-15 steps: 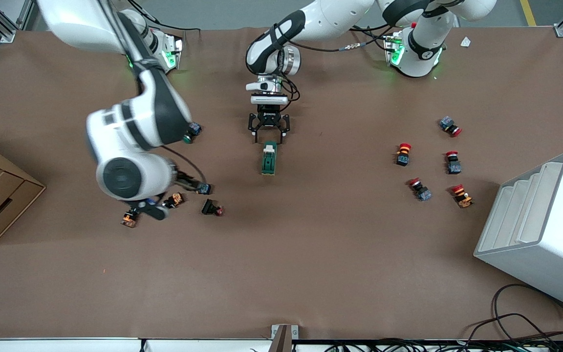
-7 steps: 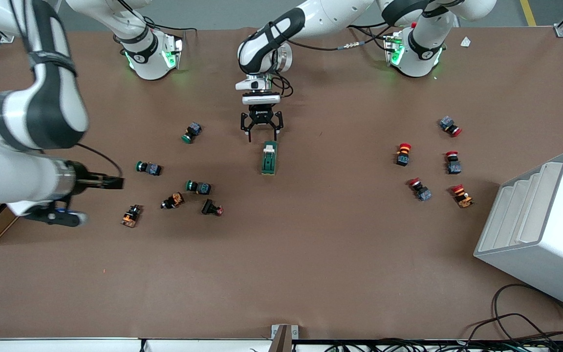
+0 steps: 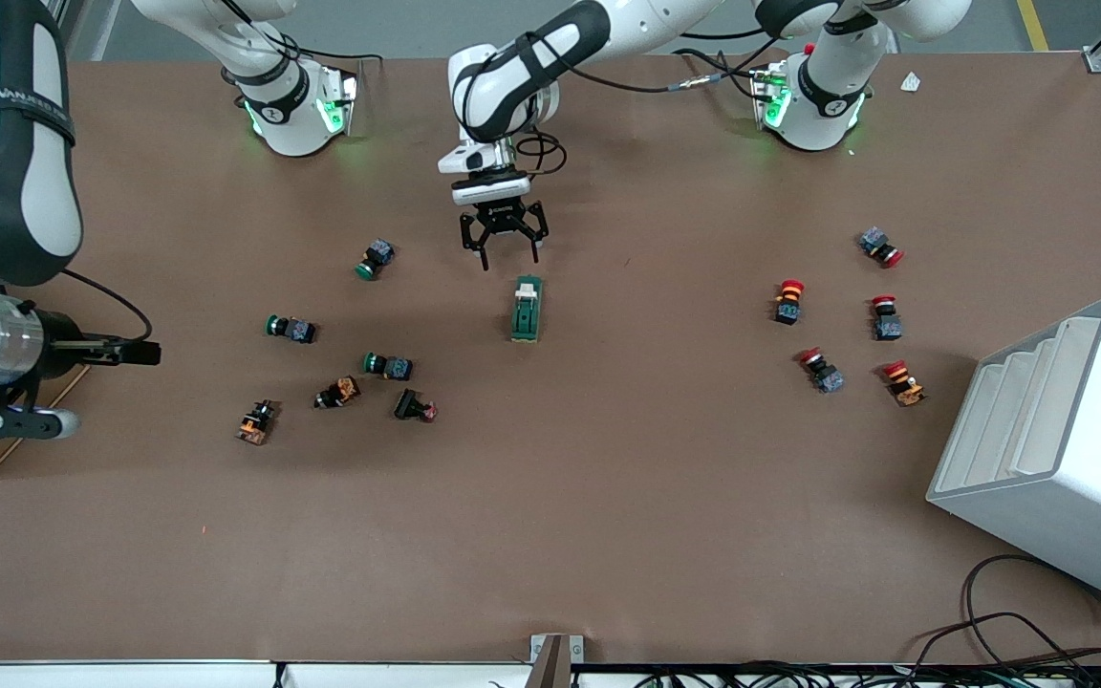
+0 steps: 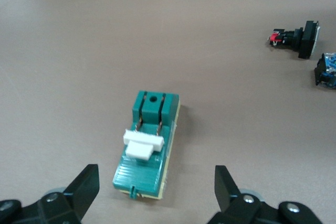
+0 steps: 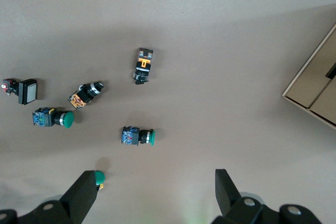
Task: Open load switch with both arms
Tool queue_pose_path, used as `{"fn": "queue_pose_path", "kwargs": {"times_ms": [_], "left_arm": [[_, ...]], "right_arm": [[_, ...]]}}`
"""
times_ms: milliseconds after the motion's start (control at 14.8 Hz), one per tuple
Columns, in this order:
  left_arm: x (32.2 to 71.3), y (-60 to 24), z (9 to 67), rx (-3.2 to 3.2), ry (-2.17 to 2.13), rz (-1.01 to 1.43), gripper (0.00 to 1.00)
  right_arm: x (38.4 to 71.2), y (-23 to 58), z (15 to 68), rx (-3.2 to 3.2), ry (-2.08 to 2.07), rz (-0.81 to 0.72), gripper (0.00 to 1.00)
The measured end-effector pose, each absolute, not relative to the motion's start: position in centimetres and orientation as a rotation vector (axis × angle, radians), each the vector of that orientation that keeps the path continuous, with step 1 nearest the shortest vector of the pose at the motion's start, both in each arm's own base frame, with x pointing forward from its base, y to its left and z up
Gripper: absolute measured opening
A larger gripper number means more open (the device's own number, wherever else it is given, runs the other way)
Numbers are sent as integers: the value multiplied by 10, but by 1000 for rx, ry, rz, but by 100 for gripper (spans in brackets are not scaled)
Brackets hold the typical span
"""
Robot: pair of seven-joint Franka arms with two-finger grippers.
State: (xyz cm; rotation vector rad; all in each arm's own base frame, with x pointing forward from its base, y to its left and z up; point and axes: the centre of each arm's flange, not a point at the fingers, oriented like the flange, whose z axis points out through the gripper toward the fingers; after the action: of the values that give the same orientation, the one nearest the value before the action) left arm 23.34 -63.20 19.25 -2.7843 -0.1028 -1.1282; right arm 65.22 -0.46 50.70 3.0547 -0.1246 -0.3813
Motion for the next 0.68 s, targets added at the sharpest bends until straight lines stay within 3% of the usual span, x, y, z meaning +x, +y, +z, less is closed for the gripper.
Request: {"fn": "queue_pose_path", "kwargs": {"times_ms": [338, 676], "left_arm": [[265, -641, 271, -2835, -122, -947, 97], [333, -603, 380, -2910, -129, -719, 98]], "right_arm": [[649, -31, 542, 3062, -185, -325, 100], [649, -48, 549, 3065, -223, -302, 100]]}}
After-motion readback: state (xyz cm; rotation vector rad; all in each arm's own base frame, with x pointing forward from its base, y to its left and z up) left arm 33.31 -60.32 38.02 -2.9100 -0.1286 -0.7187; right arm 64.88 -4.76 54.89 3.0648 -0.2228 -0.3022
